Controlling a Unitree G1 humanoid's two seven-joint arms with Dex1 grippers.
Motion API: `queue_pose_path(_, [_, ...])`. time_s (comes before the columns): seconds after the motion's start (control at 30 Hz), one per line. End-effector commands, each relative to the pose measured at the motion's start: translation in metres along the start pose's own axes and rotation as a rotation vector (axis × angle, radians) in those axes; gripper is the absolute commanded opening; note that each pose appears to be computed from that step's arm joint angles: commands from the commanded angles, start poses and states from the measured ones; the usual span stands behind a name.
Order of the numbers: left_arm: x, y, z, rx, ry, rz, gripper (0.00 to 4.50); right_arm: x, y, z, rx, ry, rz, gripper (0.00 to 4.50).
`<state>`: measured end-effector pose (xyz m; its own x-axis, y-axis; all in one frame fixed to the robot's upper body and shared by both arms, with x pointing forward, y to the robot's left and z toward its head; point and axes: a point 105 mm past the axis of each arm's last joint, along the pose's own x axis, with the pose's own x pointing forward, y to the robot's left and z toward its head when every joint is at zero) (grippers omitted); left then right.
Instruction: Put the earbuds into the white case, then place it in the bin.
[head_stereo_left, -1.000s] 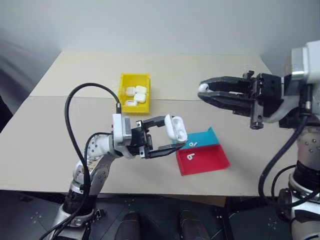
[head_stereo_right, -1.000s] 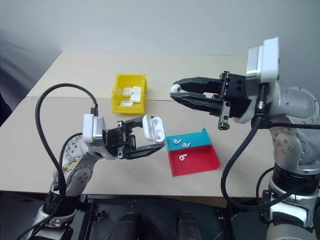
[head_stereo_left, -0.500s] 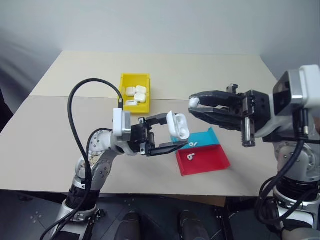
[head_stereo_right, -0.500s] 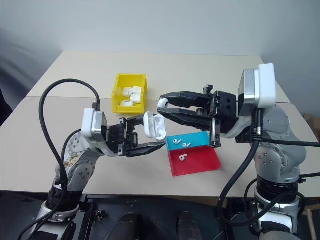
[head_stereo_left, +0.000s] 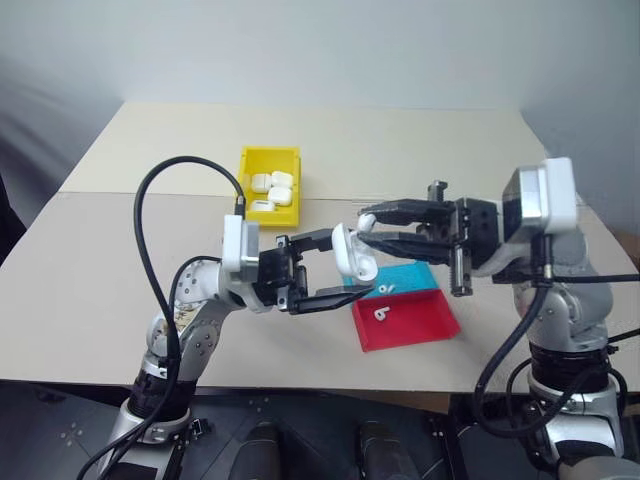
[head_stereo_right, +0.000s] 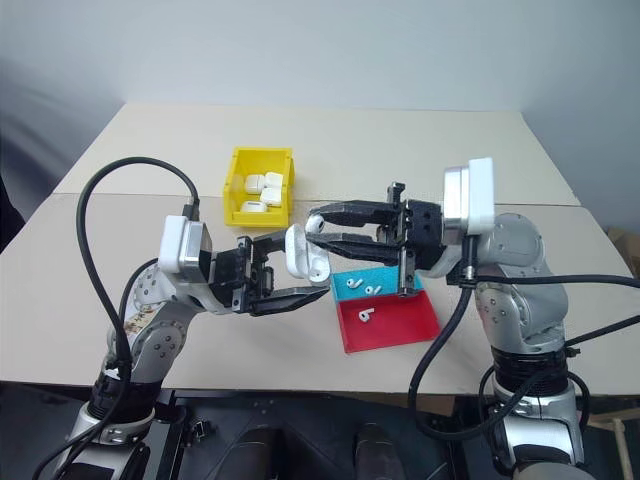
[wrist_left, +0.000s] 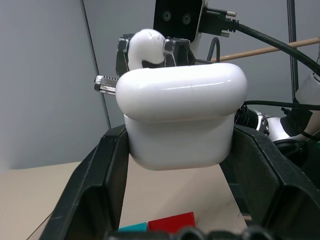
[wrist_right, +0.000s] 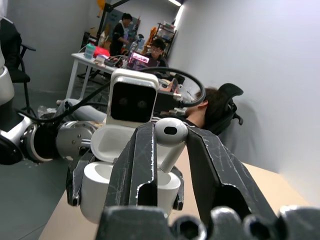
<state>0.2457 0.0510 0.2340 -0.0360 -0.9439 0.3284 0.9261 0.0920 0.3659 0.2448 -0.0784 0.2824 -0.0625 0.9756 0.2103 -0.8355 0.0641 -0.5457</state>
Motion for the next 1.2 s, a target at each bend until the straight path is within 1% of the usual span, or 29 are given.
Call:
queue_pose_path(0.03, [0.003, -0.004, 0.011, 0.044, -0.026, -0.024, 2.78, 0.001, 0.000, 0.006, -0.055, -0.011, 0.013, 0.99])
queue_pose_path(0.4, [0.004, -0.004, 0.012, 0.048, -0.028, -0.026, 2.78, 0.000, 0.001, -0.001, -0.073, 0.004, 0.016, 0.99])
queue_pose_path(0.5, [0.004, -0.004, 0.012, 0.048, -0.029, -0.026, 2.78, 0.000, 0.004, -0.001, -0.087, 0.002, 0.034, 1.68])
queue_pose_path(0.7, [0.004, 0.000, 0.010, 0.052, -0.020, -0.009, 2.78, -0.001, 0.005, -0.010, -0.105, 0.055, 0.042, 3.58])
queue_pose_path(0.8, [0.001, 0.001, 0.007, 0.057, -0.003, 0.004, 2.78, -0.003, 0.005, -0.008, -0.110, 0.060, 0.052, 3.58])
queue_pose_path(0.87, [-0.007, 0.003, 0.002, 0.070, 0.044, 0.024, 2.78, -0.007, 0.001, -0.005, -0.095, 0.076, 0.039, 3.58])
queue_pose_path(0.9, [-0.013, 0.003, -0.001, 0.084, 0.073, 0.031, 2.78, -0.010, -0.002, -0.005, -0.070, 0.101, 0.037, 3.58])
queue_pose_path(0.97, [-0.028, 0.002, -0.009, 0.116, 0.147, 0.034, 2.78, -0.018, -0.008, -0.007, -0.039, 0.196, 0.036, 3.58])
queue_pose_path(1.1, [-0.065, -0.009, -0.020, 0.143, 0.293, 0.053, 2.78, -0.036, -0.030, -0.024, 0.036, 0.490, 0.044, 3.58])
queue_pose_path(1.2, [-0.085, -0.020, -0.017, 0.130, 0.350, 0.073, 2.78, -0.048, -0.044, -0.042, 0.018, 0.719, 0.089, 3.58])
